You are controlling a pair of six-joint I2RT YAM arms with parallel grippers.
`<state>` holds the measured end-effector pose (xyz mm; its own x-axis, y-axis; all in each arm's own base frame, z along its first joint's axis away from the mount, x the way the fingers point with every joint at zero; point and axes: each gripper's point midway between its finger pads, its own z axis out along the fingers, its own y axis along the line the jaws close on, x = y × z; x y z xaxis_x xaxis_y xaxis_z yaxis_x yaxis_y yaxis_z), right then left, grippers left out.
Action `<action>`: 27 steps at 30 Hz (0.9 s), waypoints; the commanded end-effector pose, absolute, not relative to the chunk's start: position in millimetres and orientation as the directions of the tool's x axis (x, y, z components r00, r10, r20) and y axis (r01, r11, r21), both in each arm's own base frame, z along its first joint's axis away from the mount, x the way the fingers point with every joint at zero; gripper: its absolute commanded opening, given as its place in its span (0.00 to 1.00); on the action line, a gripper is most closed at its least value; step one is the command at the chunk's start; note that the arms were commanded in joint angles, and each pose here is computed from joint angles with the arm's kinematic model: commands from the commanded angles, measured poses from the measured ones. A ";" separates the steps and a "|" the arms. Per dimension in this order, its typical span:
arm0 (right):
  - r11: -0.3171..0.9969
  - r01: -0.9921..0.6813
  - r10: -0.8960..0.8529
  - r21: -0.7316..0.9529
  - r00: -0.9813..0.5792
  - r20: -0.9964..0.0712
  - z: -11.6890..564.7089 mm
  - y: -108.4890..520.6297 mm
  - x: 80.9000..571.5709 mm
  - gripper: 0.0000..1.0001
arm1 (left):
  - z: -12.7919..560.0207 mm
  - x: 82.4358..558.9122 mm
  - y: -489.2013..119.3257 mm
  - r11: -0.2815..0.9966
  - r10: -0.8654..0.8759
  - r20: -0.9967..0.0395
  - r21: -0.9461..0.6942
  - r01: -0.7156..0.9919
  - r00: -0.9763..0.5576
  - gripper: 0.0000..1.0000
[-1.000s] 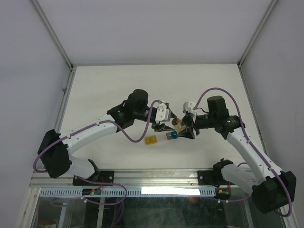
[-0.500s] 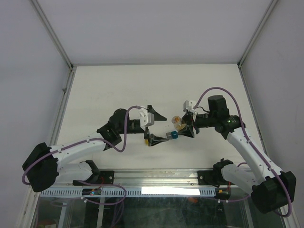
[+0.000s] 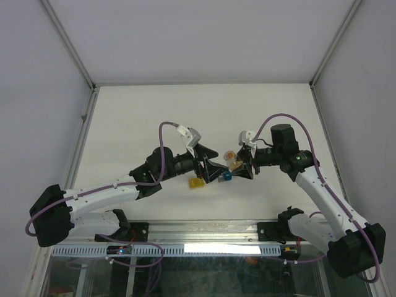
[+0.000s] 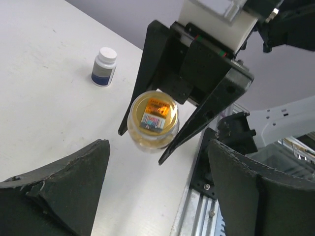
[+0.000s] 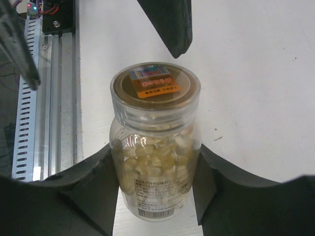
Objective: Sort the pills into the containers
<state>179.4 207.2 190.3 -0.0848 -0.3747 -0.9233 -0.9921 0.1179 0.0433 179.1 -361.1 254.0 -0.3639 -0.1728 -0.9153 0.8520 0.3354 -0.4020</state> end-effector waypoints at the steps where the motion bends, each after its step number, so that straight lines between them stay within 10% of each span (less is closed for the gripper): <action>1: 0.118 -0.993 -0.334 -0.031 -0.011 -0.942 215.4 210.7 188.2 0.00 | 277.1 190.4 -367.8 0.420 -0.217 -0.896 -0.444 0.791 -0.388 0.80; 21: 0.120 -0.992 -0.334 -0.033 -0.009 -0.943 215.7 210.3 187.9 0.00 | 283.6 188.9 -403.8 0.410 -0.076 -0.926 -0.367 0.835 -0.370 0.36; 27: 0.117 -0.993 -0.332 -0.035 -0.006 -0.943 216.4 210.5 187.3 0.00 | 274.2 156.2 -408.6 0.173 0.075 -0.991 -0.098 0.980 -0.113 0.24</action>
